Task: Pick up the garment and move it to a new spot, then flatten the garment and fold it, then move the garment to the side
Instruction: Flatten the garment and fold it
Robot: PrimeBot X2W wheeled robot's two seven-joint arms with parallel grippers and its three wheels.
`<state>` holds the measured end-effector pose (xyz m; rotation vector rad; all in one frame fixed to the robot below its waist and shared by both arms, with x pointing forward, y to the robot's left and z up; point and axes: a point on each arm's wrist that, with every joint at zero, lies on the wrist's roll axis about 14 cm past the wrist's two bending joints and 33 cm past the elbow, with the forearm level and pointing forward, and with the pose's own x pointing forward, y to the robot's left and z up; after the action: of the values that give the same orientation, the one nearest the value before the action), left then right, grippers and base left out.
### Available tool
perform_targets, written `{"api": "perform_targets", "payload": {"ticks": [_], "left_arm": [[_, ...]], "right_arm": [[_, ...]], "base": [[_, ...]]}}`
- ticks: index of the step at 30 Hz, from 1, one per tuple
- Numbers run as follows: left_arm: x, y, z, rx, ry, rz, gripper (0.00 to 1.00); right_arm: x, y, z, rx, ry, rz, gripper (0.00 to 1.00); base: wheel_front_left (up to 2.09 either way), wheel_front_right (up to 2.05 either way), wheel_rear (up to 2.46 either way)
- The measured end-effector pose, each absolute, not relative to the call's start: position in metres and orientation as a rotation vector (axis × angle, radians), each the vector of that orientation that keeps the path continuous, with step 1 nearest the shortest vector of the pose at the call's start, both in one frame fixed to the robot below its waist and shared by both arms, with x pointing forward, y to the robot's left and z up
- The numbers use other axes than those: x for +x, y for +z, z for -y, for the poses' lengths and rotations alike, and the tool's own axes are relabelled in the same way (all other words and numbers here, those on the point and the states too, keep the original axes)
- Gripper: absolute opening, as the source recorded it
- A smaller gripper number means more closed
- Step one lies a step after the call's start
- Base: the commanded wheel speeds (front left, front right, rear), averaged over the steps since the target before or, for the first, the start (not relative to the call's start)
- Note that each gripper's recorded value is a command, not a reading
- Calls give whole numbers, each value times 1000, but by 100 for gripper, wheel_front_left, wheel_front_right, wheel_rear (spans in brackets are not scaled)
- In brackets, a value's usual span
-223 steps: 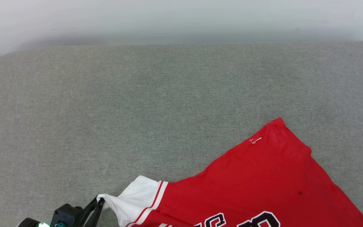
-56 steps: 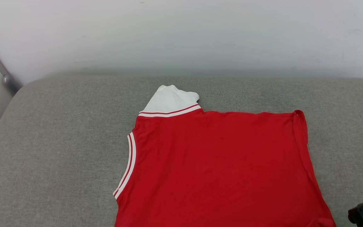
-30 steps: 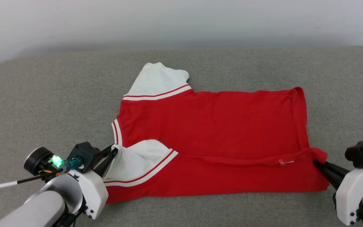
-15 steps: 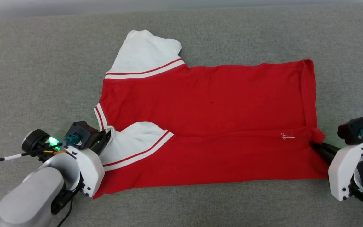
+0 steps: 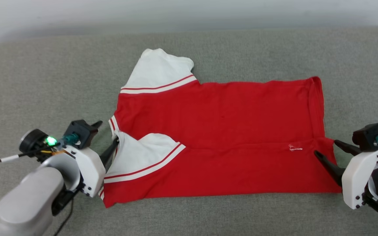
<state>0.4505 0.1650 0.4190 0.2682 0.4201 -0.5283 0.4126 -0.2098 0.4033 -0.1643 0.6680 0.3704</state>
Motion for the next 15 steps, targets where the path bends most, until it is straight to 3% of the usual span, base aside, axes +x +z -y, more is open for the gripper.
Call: {"api": "perform_targets", "payload": {"ticks": [7, 15], "left_arm": [[457, 478, -179, 347, -501, -371, 100], [438, 484, -186, 362, -516, -644, 100]], "right_arm": [[411, 432, 207, -164, 367, -575, 100], [405, 435, 200, -165, 380, -568, 100]], "base": [[0, 0, 0], [0, 0, 0]]}}
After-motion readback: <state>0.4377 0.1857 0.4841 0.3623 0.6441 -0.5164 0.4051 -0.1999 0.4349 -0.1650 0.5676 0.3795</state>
